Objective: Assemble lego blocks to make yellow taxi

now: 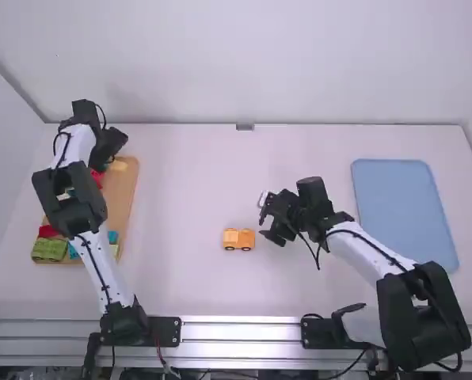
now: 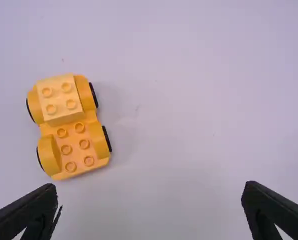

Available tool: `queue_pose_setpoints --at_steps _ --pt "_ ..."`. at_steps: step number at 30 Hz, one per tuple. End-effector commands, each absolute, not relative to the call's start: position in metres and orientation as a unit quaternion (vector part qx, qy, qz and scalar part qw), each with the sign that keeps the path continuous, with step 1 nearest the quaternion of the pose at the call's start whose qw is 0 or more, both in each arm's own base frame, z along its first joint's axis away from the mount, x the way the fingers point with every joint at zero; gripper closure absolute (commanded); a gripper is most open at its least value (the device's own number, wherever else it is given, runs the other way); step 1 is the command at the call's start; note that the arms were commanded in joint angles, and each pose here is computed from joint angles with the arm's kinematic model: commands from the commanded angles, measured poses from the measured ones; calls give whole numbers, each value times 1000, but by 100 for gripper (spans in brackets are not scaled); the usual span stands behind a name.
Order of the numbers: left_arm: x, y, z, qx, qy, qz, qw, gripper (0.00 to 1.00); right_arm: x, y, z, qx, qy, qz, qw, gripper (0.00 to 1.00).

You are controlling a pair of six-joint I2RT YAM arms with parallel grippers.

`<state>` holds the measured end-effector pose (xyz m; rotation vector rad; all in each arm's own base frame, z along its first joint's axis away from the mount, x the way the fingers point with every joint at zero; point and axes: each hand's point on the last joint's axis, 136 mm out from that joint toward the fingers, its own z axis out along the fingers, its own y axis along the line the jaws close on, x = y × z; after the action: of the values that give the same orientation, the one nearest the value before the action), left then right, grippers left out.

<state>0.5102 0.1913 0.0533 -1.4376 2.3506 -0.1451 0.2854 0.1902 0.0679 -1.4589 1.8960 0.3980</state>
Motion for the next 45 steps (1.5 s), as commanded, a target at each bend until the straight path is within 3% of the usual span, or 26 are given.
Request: queue_pose_setpoints --at_steps 1,10,18,28,45 --pt "504 183 42 -526 831 -65 167 4 286 191 73 -562 731 154 356 2" --pt "478 192 31 -576 807 -28 128 6 285 190 72 -562 732 155 353 2" --pt "474 195 30 -582 803 -16 127 24 283 190 71 -562 734 156 349 1" --pt "476 198 9 -583 803 -9 120 16 282 189 69 -562 735 158 344 2" --pt "473 202 9 -582 804 6 121 17 282 189 69 -562 735 158 344 2"
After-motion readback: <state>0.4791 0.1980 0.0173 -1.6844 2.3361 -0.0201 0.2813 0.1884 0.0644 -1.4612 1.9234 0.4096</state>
